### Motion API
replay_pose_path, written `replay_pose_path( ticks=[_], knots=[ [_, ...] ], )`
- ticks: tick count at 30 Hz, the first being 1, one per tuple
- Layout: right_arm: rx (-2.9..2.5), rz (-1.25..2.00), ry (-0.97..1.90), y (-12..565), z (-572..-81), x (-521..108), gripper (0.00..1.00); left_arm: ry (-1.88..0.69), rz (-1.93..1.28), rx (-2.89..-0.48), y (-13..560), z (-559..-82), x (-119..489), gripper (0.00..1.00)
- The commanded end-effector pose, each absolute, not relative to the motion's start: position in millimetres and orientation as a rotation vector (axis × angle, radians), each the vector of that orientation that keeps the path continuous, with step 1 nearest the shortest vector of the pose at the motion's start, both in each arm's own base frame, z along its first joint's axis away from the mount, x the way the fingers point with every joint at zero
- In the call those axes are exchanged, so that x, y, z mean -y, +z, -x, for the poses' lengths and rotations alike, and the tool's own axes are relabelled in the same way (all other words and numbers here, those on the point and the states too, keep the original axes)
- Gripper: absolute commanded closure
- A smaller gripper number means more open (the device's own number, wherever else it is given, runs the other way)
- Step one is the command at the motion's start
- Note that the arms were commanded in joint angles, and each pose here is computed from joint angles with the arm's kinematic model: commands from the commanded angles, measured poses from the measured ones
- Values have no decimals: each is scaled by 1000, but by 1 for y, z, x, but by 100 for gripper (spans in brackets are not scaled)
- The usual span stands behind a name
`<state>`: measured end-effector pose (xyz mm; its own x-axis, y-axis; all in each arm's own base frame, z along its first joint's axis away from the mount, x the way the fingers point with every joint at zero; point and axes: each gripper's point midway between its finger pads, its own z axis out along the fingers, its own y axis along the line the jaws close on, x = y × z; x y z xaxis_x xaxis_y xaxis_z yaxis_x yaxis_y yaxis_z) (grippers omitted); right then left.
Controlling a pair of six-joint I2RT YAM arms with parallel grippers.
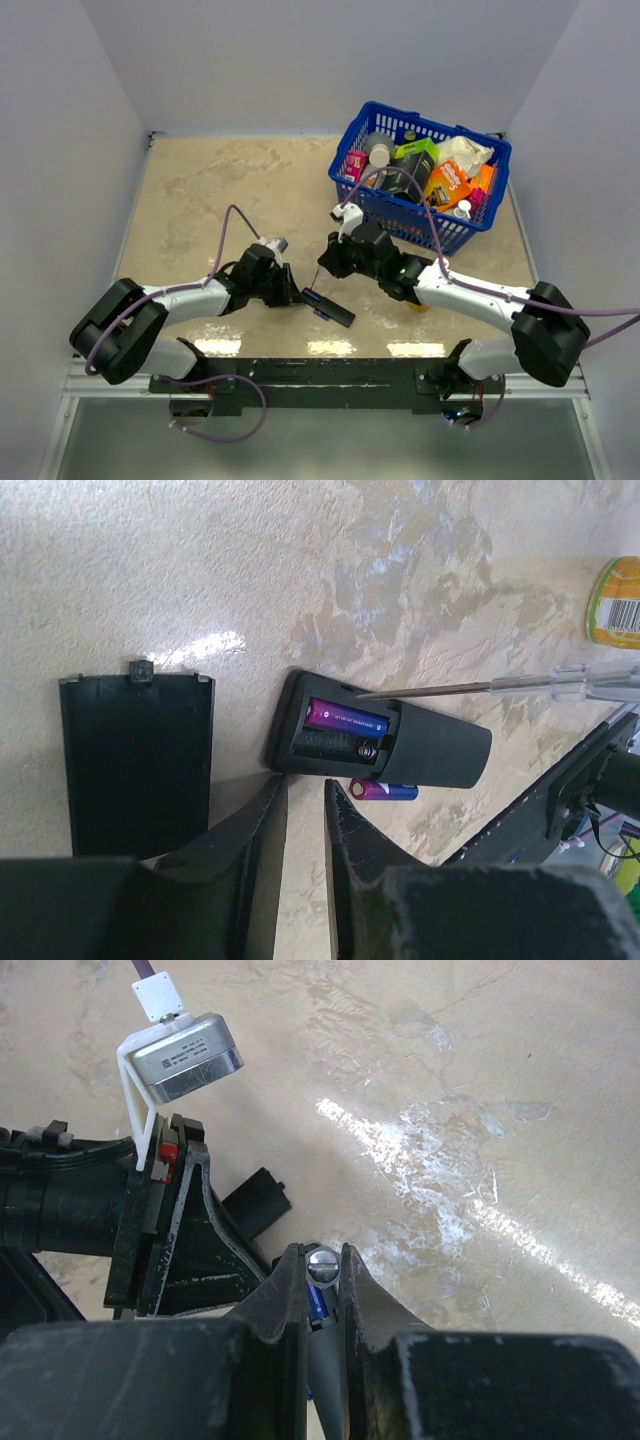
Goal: Unload the batteries from the remote control
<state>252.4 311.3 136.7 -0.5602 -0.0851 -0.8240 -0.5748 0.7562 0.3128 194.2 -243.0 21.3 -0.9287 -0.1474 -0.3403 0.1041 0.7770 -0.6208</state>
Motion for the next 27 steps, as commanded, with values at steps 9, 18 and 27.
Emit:
replay_pose_path(
  ticks=[9, 18, 27],
  knots=[
    [-2065, 489, 710, 153, -255, -311, 100, -941, 35, -2571, 26, -200, 247, 74],
    [-2081, 482, 736, 146, -252, -314, 100, -937, 37, -2571, 26, -200, 246, 74],
    [-2115, 480, 716, 136, -253, -314, 100, -935, 36, -2569, 26, -200, 247, 74]
  ],
)
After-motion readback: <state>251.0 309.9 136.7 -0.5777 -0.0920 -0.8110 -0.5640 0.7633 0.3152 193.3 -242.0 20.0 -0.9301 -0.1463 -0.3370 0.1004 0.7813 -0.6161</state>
